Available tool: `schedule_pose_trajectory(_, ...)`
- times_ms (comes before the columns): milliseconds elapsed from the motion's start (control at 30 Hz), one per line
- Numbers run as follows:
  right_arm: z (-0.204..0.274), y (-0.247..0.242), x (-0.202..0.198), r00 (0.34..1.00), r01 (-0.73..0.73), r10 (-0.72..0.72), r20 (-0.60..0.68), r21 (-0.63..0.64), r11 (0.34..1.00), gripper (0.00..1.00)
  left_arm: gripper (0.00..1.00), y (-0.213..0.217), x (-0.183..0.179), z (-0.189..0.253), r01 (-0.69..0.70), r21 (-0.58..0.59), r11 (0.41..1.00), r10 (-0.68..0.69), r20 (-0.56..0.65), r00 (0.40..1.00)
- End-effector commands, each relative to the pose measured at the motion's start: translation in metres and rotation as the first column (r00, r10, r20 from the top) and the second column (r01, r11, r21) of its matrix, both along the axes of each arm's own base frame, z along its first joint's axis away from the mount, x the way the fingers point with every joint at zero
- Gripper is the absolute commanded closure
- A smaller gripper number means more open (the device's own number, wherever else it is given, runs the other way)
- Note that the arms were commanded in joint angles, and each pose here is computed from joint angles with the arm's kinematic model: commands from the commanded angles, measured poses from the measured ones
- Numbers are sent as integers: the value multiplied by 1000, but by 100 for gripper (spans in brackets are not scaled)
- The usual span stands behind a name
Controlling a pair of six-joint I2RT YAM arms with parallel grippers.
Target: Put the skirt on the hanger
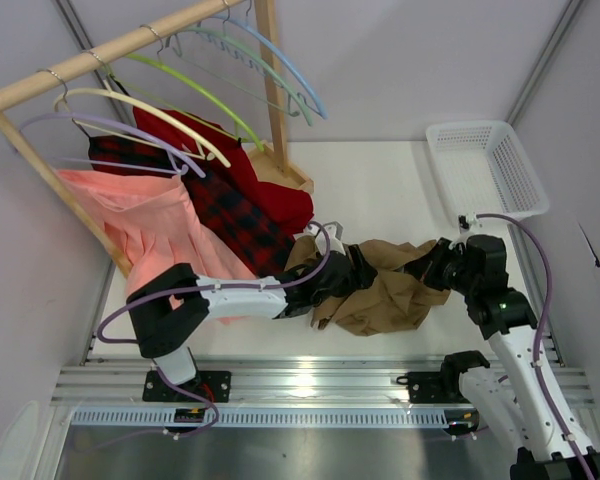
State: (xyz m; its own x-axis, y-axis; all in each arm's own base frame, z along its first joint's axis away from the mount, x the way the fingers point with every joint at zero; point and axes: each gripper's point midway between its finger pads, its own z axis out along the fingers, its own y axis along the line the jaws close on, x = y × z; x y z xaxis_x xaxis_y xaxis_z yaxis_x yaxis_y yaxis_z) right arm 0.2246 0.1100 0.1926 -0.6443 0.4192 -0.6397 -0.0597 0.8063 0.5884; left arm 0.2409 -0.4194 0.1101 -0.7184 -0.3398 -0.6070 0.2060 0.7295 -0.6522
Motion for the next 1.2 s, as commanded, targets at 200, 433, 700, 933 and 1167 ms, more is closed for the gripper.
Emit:
schedule_pose_trajectory(200,-17,1,-5,998,20,-20,-58,3,1000,100,21,37,58,41,-244,112,963,212,242,947)
schedule_pose_trajectory(433,-27,1,0,996,8,-10,-88,-24,1000,100,21,18,25,52,57,135,989,-95,298,950)
schedule_pose_trajectory(700,-30,0,14,993,-39,29,-116,-89,995,100,21,36,-52,82,373,261,890,-452,403,796)
schedule_pose_trajectory(933,-14,-1,26,998,-22,16,-65,-95,995,100,25,59,-87,47,390,244,888,-437,181,881)
schedule_pose_trajectory(1167,-26,-16,37,995,39,-54,-84,-167,985,100,36,89,-90,10,320,333,887,-349,29,937)
